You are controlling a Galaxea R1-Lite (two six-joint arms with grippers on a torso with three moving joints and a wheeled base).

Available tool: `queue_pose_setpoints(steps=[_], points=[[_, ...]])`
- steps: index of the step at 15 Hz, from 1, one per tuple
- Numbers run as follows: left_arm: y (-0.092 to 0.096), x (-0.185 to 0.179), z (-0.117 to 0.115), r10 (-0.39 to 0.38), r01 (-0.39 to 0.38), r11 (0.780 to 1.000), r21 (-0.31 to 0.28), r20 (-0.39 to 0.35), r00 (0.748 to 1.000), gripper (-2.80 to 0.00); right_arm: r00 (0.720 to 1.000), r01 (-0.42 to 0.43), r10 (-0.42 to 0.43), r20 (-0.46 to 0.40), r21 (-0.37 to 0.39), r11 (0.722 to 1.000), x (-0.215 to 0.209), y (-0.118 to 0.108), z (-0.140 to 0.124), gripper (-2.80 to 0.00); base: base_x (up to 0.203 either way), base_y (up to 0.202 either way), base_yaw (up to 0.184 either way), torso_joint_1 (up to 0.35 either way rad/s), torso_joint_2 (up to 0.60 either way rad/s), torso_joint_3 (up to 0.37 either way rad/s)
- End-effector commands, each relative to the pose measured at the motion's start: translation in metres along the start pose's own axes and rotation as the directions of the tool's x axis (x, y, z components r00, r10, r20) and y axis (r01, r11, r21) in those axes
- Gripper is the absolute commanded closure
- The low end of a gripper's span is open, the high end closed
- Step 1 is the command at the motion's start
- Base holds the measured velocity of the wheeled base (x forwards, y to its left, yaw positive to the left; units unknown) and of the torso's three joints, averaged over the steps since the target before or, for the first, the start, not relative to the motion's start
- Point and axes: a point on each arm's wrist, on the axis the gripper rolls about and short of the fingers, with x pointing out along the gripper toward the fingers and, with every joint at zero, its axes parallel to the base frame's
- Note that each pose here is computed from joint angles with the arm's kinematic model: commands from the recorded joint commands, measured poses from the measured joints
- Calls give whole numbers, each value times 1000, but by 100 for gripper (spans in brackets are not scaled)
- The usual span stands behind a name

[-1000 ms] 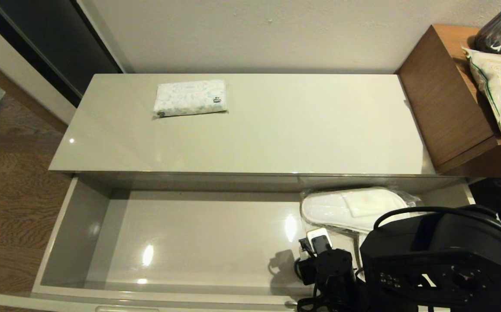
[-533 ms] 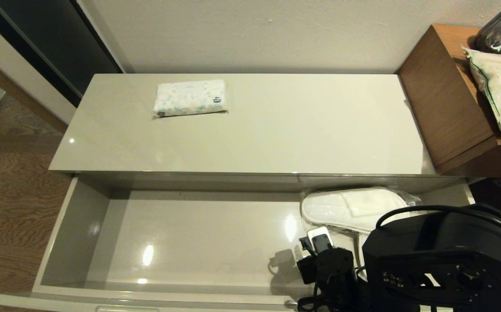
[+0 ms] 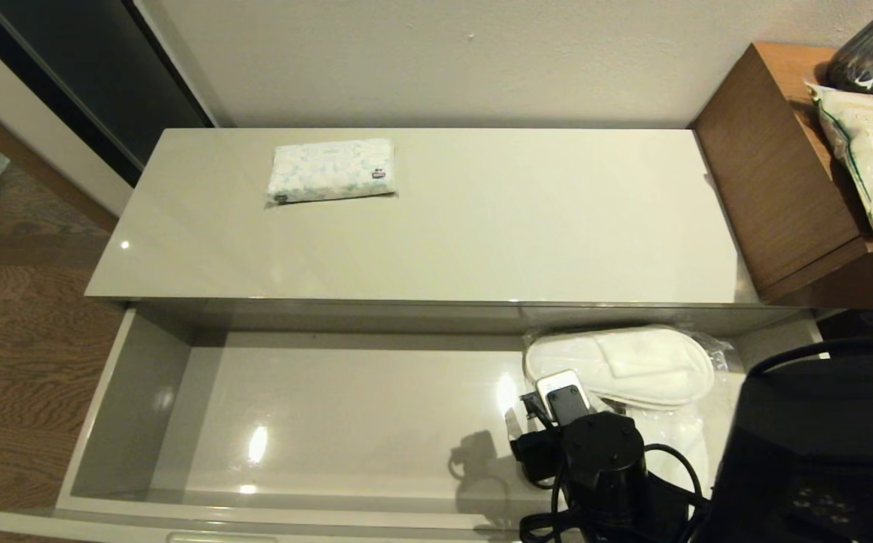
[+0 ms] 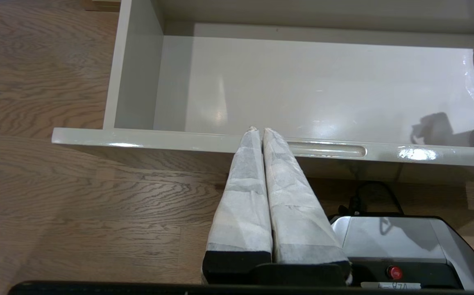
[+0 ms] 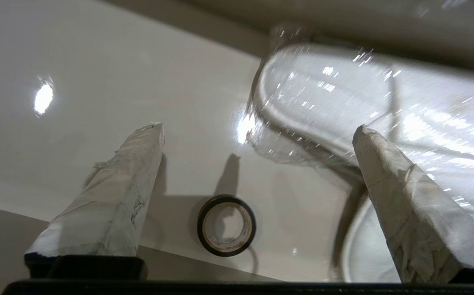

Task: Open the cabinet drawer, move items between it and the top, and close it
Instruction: Put the adhesive tape in the drawer, then pick up the tissue on the table

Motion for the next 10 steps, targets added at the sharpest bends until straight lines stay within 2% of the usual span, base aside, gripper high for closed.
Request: queue_pose_setpoints(steps=[1, 4, 6, 7, 10], points=[[0, 0, 0, 1, -1, 1000, 0, 0, 1000, 0, 996, 2, -8, 84, 62, 998, -31, -22, 51, -280, 0, 0, 0, 0, 0, 0], [0, 0, 0, 0, 0, 1000, 0, 0, 1000, 0, 996, 22, -27, 87, 65, 998, -70, -65, 91, -280, 0, 0, 0, 0, 0, 0], [0, 0, 0, 1, -1, 1000, 0, 0, 1000, 0, 992, 89, -97, 82, 98, 991, -94, -110, 107, -280, 0, 0, 0, 0, 0, 0], [0, 0, 0, 1, -1, 1000, 0, 0, 1000, 0, 986, 141, -151, 77, 123, 982, -105, -135, 113, 0, 0, 0, 0, 0, 0, 0], [0, 0, 0, 0, 0, 1000, 0, 0, 1000, 0, 957, 283, -290, 15, 189, 941, -161, -208, 122, 0, 0, 0, 0, 0, 0, 0]])
